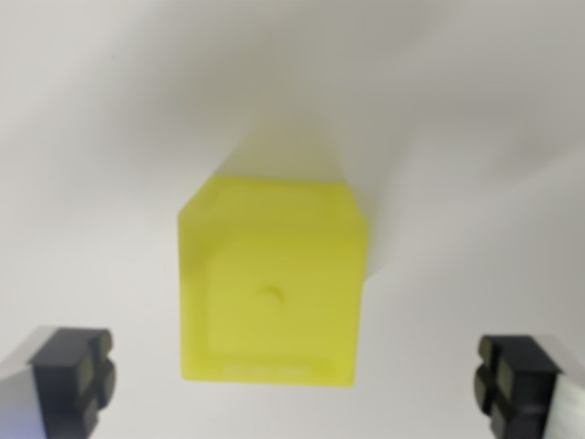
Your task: Pick yellow cube
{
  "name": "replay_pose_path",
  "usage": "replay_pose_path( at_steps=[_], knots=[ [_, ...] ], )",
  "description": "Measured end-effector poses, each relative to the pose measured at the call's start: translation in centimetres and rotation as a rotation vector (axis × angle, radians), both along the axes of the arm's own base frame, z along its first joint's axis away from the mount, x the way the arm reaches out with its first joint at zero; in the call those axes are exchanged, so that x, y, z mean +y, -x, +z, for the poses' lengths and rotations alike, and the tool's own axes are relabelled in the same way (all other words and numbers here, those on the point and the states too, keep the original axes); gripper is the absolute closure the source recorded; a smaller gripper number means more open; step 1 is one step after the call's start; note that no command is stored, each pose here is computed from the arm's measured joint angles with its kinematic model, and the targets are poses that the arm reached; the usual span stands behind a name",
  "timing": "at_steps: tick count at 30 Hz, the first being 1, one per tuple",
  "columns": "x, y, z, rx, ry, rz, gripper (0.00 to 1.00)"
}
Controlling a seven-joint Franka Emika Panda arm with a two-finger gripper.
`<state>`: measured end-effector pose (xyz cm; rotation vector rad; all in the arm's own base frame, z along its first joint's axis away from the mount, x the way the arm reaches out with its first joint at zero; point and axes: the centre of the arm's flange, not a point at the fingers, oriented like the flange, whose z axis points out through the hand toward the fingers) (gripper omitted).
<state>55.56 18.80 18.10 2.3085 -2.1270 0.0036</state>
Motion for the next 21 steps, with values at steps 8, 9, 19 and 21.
replay_pose_path(
  at_steps=[8, 9, 19, 21],
  knots=[
    [1.3, 0.2, -1.6, 0.0007, -0.0017, -0.05, 0.0],
    [1.3, 0.2, -1.7, 0.0007, -0.0018, -0.053, 0.0],
    [1.3, 0.2, -3.7, 0.0007, -0.002, -0.054, 0.0],
    [1.3, 0.2, -4.2, 0.0007, -0.0021, -0.055, 0.0]
  ],
)
